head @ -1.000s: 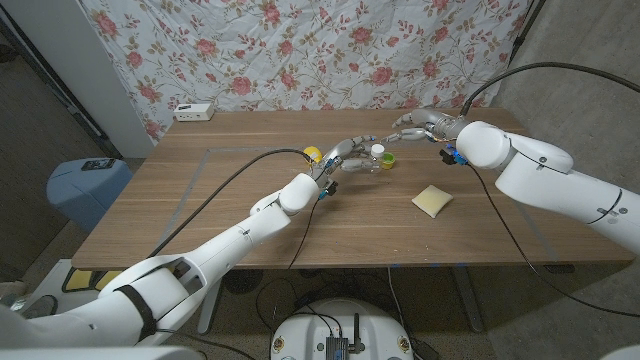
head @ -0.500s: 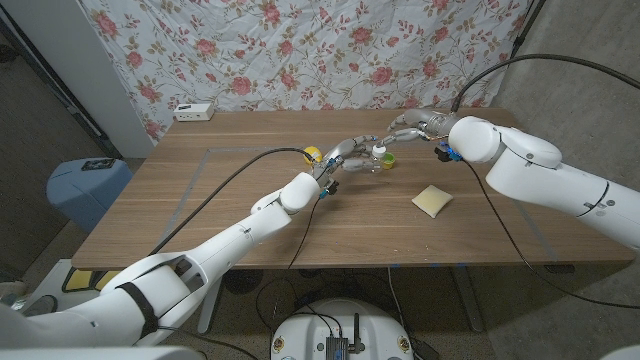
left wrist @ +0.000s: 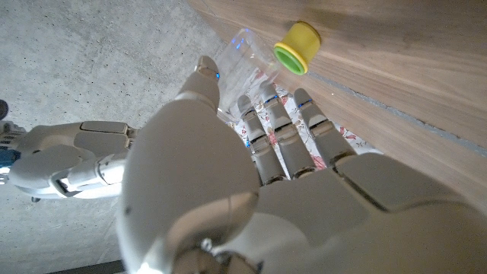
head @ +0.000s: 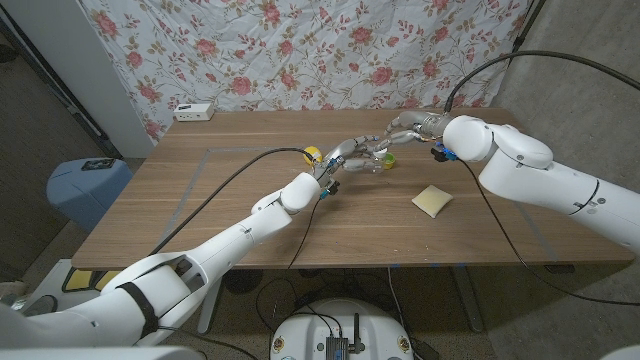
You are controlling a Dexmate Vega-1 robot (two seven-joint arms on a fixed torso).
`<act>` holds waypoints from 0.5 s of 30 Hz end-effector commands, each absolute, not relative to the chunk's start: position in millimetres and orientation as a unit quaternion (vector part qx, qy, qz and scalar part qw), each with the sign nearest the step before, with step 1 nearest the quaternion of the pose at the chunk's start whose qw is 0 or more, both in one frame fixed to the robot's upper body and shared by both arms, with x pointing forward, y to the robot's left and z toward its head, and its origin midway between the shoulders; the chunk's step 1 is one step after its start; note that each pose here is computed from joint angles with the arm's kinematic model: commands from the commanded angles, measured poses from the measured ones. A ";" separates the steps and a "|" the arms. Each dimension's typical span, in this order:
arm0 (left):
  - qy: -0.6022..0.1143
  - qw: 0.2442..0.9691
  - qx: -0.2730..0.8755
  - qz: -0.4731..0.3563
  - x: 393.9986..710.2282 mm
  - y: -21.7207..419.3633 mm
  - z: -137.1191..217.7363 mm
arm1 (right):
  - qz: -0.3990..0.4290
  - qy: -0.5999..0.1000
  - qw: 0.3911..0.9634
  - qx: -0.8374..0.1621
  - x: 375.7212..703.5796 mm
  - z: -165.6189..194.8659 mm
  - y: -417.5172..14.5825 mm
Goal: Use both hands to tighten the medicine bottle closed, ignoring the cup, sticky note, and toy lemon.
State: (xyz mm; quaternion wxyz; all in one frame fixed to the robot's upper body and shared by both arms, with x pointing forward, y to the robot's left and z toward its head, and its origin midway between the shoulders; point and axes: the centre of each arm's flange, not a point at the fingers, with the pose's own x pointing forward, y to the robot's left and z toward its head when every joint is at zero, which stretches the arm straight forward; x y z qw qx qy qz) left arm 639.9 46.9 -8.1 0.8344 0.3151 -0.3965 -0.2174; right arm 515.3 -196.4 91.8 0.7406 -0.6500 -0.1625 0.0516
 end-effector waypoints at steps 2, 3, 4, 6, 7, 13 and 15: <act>-0.395 0.833 0.319 -0.218 639.0 47.0 -7.9 | 0.048 -0.155 0.725 -0.669 519.6 89.0 -187.6; -0.395 0.834 0.319 -0.217 638.9 47.3 -7.5 | 0.050 -0.156 0.725 -0.669 520.1 89.0 -187.4; -0.396 0.834 0.318 -0.216 638.8 47.5 -7.4 | 0.051 -0.157 0.724 -0.670 520.5 89.0 -187.1; -0.396 0.834 0.318 -0.216 638.8 47.6 -7.4 | 0.048 -0.156 0.723 -0.671 520.9 89.1 -186.1; -0.396 0.834 0.318 -0.216 638.8 47.6 -7.6 | 0.048 -0.155 0.722 -0.673 521.1 89.2 -185.5; -0.394 0.835 0.316 -0.217 638.4 47.4 -9.8 | 0.047 -0.156 0.716 -0.679 522.5 89.4 -183.2; -0.394 0.836 0.315 -0.217 638.2 48.1 -10.5 | 0.046 -0.157 0.715 -0.680 523.3 89.0 -182.7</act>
